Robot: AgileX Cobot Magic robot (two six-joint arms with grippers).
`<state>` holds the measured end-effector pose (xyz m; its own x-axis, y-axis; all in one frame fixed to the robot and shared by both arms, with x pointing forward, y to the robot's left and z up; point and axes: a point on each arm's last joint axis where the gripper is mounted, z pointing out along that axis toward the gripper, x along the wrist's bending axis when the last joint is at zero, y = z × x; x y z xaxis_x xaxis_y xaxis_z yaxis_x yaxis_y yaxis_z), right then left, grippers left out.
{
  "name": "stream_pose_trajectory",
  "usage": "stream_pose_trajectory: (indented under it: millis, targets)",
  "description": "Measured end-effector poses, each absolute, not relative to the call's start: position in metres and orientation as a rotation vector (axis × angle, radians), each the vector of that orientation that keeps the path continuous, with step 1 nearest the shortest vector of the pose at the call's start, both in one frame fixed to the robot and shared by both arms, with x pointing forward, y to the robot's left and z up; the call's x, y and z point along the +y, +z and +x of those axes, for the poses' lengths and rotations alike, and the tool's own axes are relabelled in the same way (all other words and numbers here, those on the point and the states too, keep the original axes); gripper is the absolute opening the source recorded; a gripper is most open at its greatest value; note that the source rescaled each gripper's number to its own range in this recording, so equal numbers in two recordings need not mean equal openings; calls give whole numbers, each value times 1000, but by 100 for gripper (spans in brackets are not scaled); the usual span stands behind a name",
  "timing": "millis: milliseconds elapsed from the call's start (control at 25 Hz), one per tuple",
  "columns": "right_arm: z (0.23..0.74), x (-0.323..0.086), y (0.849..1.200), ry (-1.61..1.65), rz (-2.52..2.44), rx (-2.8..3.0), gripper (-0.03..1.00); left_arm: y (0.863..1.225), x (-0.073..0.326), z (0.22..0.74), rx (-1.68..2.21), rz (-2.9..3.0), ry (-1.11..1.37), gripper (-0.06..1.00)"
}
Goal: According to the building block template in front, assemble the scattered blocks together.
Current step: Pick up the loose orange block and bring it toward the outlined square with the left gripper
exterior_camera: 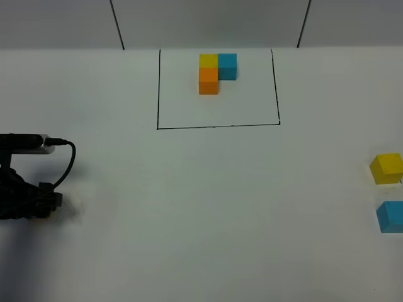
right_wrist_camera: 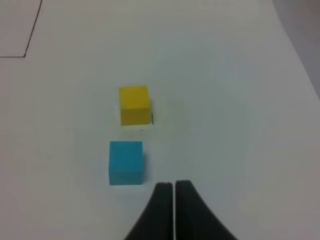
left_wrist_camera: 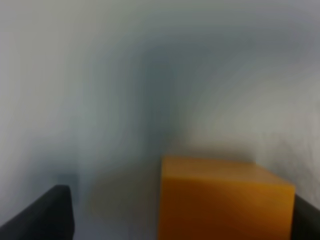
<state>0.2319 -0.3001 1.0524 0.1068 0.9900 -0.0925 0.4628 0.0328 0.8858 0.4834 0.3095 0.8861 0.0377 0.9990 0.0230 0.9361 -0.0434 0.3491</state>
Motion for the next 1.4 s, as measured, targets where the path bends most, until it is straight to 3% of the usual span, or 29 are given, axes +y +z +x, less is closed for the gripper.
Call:
stream_pose_trajectory:
  millis: [120,280,760,1200,1400]
  targets:
    - [232,-300,1052,800,1554,1477,1,885,310,484,1990,2076,384,86]
    - [232,-300,1052,800,1554,1477,1,885,310,484,1989,2076,385,55]
    - [232,-300,1052,800,1554,1477,1,891,301,483,1967,2091,368,56]
    - [232,-300,1052,800,1554,1477,1,963,266,488,1820,2065,359,56]
    - [232,-300,1052,800,1554,1477,1,978,247,487,1746,2052,337,56]
